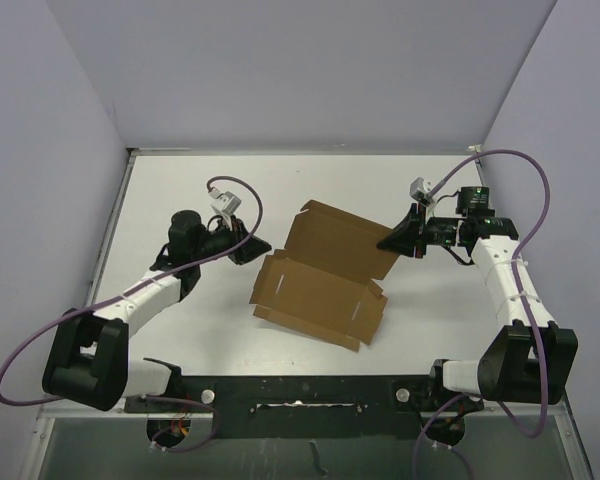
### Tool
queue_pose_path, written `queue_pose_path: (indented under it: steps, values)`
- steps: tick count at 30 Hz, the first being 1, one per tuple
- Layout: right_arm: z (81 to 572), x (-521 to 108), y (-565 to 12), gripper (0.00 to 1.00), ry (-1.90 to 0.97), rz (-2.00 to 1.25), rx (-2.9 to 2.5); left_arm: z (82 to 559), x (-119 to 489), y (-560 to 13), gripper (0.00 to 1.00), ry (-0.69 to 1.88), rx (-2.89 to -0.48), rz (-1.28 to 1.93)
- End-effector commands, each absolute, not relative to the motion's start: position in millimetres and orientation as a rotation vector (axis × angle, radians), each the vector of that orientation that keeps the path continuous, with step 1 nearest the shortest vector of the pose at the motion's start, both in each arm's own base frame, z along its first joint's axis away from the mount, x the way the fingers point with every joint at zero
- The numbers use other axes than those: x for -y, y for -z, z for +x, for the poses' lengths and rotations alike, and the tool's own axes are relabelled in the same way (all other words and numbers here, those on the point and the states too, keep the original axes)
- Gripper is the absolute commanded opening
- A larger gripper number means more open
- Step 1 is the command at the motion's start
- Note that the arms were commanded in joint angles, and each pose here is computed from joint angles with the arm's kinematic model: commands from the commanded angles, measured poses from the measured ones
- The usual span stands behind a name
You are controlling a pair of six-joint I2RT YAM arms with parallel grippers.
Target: Fold the paper box
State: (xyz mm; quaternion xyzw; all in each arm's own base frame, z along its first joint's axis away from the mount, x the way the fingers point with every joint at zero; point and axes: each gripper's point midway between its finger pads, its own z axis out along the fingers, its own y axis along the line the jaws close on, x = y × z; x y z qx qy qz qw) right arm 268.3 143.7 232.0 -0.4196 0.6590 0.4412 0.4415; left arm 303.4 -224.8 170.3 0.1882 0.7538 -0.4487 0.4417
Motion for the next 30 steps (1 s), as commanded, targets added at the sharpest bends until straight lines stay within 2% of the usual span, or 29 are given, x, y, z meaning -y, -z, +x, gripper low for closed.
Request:
queue_pose_path:
  steps: [1, 30]
  values:
    - [267, -149, -259, 0.0, -1.081, -1.092, -1.519, 313, 240, -193, 0.13, 1.132, -1.764, 0.565]
    - [258, -153, -271, 0.0, -1.107, -1.112, -1.462, 274, 261, -204, 0.21, 1.206, -1.644, 0.825]
